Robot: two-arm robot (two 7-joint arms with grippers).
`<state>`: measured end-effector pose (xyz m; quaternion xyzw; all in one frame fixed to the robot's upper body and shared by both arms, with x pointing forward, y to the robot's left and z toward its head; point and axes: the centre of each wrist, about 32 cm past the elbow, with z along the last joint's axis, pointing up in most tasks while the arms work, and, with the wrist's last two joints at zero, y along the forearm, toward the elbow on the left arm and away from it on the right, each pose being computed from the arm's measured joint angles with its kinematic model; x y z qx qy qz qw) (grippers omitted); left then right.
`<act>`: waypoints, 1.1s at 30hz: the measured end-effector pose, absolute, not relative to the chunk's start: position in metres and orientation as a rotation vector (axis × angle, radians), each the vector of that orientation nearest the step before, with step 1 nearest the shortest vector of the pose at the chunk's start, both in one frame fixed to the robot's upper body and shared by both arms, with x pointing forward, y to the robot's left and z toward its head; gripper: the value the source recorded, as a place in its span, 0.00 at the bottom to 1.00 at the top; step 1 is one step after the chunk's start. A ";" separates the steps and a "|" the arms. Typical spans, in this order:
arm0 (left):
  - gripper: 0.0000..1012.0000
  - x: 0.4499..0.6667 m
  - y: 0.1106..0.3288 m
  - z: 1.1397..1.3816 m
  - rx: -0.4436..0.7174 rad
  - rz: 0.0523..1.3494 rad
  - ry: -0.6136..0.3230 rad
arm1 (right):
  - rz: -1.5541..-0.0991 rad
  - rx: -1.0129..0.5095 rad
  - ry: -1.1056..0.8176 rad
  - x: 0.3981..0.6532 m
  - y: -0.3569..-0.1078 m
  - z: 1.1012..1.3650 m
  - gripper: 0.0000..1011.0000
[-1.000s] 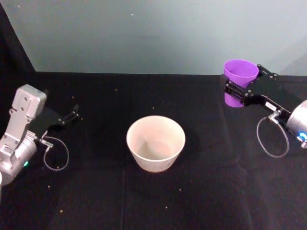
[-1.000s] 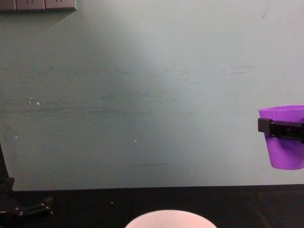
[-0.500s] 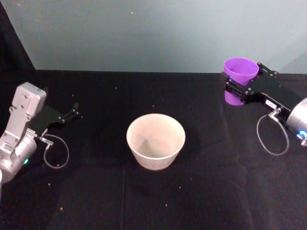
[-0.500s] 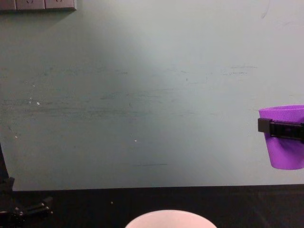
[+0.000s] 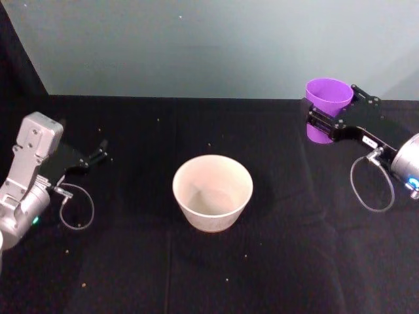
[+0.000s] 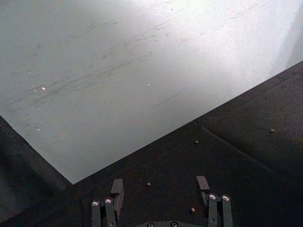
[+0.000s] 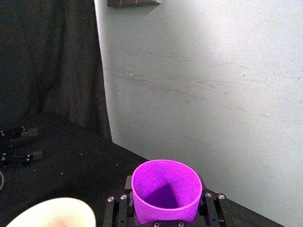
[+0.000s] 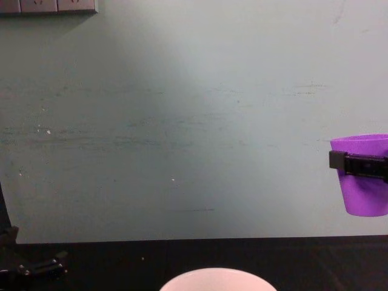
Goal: Pick up the cup and pour the mung beans from the cup into the bowl.
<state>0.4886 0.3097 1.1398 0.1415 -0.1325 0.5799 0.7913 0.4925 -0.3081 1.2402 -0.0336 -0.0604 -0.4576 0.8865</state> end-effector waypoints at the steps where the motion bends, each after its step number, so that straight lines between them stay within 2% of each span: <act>1: 0.99 0.489 0.310 1.140 0.304 1.248 -0.285 | -0.951 -0.070 -0.125 0.492 -0.308 1.240 0.73; 33: 0.99 0.489 0.310 1.140 0.304 1.248 -0.285 | -0.951 -0.070 -0.126 0.492 -0.308 1.240 0.73</act>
